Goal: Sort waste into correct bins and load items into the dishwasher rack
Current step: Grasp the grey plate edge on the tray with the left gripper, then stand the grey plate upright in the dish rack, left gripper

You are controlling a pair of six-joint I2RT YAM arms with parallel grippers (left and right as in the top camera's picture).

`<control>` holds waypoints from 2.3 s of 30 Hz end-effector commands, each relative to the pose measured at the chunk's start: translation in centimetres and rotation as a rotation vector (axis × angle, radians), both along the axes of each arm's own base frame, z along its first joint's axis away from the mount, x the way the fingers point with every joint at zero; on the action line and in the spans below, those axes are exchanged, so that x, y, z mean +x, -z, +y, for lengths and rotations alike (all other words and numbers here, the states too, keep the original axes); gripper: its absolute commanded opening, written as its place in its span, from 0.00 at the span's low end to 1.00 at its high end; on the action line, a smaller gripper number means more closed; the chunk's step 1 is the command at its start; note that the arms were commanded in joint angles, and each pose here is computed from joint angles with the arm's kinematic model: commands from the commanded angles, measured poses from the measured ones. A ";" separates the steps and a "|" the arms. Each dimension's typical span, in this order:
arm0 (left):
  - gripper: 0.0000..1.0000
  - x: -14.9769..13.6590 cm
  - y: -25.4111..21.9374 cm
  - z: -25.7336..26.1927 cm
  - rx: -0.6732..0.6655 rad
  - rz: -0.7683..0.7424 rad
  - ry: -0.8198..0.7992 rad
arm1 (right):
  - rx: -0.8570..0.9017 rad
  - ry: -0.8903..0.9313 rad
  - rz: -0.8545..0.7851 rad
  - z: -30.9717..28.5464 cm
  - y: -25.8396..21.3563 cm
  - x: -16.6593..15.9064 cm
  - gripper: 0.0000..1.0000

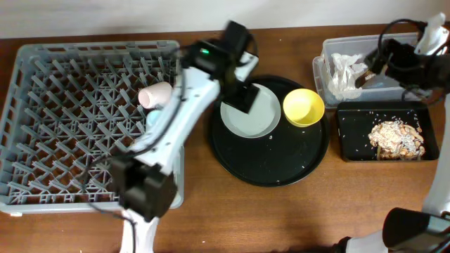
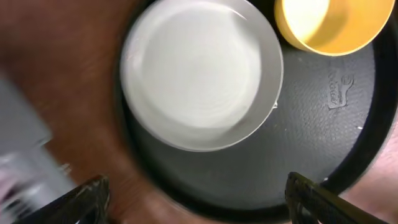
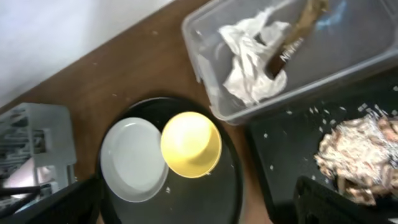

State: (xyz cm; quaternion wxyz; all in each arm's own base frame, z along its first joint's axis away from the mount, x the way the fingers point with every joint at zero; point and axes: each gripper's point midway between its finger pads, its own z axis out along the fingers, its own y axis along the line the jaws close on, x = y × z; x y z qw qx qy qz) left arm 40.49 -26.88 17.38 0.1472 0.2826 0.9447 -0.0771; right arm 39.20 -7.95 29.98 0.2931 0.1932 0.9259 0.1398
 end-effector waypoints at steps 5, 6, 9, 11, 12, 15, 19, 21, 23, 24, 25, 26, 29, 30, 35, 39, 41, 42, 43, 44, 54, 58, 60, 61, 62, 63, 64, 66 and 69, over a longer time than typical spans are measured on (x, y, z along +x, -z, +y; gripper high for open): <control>0.83 -1.2 6.2 -4.9 0.130 -0.002 0.178 | -0.038 0.025 0.047 -0.8 0.9 -0.5 0.98; 0.82 -1.4 6.9 -5.3 0.140 0.003 0.186 | -0.037 0.025 0.049 -0.8 1.0 -0.6 0.98; 0.81 -1.5 8.6 -5.9 0.151 0.020 0.196 | -0.034 0.024 0.058 -0.8 1.2 -0.7 0.98; 0.78 -1.1 10.2 -6.2 0.150 0.034 0.164 | -0.036 0.018 0.063 -0.8 1.3 -0.6 0.98; 0.77 -1.0 10.9 -6.3 0.148 0.044 0.137 | -0.036 0.017 0.067 -0.8 1.4 -0.7 0.98; 0.77 -0.8 12.7 -5.9 0.147 0.088 0.024 | -0.035 0.011 0.077 -0.8 1.7 -0.7 0.98; 0.77 0.8 12.6 -3.6 0.118 0.117 -0.168 | -0.035 0.011 0.076 -0.8 1.7 -0.6 0.98; 0.77 1.5 12.6 -1.7 0.116 0.149 -0.282 | -0.036 0.011 0.076 -0.8 1.7 -0.6 0.98; 0.77 2.1 12.7 0.5 0.097 0.202 -0.379 | -0.036 0.011 0.076 -0.8 1.7 -0.6 0.98; 0.77 2.5 12.7 1.1 0.074 0.225 -0.396 | -0.036 0.011 0.075 -0.8 1.7 -0.6 0.98; 0.77 2.7 12.7 1.5 0.056 0.240 -0.408 | -0.037 0.011 0.073 -0.8 1.7 -0.6 0.98; 0.76 3.1 12.6 2.2 0.035 0.256 -0.425 | -0.037 0.011 0.073 -0.8 1.7 -0.6 0.98; 0.69 3.2 12.9 2.7 0.036 0.263 -0.436 | -0.037 0.011 0.073 -0.8 1.7 -0.6 0.98; 0.68 3.2 13.1 2.6 0.039 0.266 -0.434 | -0.037 0.011 0.073 -0.8 1.7 -0.6 0.98; 0.67 2.8 14.4 2.4 0.058 0.287 -0.429 | -0.036 0.011 0.073 -0.8 1.7 -0.6 0.98; 0.60 2.4 16.0 2.6 0.082 0.316 -0.431 | -0.036 0.011 0.073 -0.8 1.7 -0.6 0.98; 0.59 2.3 16.8 2.7 0.091 0.332 -0.451 | -0.036 0.011 0.073 -0.8 1.7 -0.6 0.98; 0.59 2.2 17.0 2.7 0.093 0.336 -0.459 | -0.037 0.011 0.073 -0.8 1.7 -0.6 0.98; 0.57 2.2 17.5 2.7 0.095 0.341 -0.466 | -0.037 0.011 0.073 -0.8 1.7 -0.6 0.98; 0.50 2.3 17.7 2.7 0.095 0.342 -0.470 | -0.037 0.011 0.073 -0.8 1.7 -0.6 0.99; 0.01 1.6 17.4 0.8 0.059 0.376 -0.442 | -0.037 0.011 0.073 -0.8 1.7 -0.6 0.98; 0.00 3.3 12.8 1.1 0.022 0.319 -0.404 | -0.037 0.011 0.073 -0.8 1.7 -0.6 0.98; 0.00 4.7 8.4 1.6 -0.010 0.247 -0.374 | -0.037 0.012 0.073 -0.8 1.7 -0.6 0.99; 0.00 5.2 6.3 2.0 -0.022 0.205 -0.357 | -0.037 0.011 0.072 -0.8 1.7 -0.6 0.98; 0.01 5.6 4.6 2.5 -0.024 0.165 -0.354 | -0.037 0.011 0.072 -0.8 1.7 -0.6 0.98; 0.01 6.0 2.5 3.3 -0.021 0.109 -0.354 | -0.037 0.011 0.072 -0.8 1.7 -0.6 0.98; 0.00 6.3 0.3 4.5 -0.005 0.041 -0.366 | -0.037 0.011 0.072 -0.8 1.7 -0.6 0.98; 0.00 7.5 -4.4 6.9 0.025 -0.135 -0.359 | -0.037 0.011 0.072 -0.8 1.7 -0.6 0.98; 0.01 8.1 -10.3 12.1 0.198 -0.367 -0.383 | -0.037 0.011 0.073 -0.8 1.7 -0.6 0.98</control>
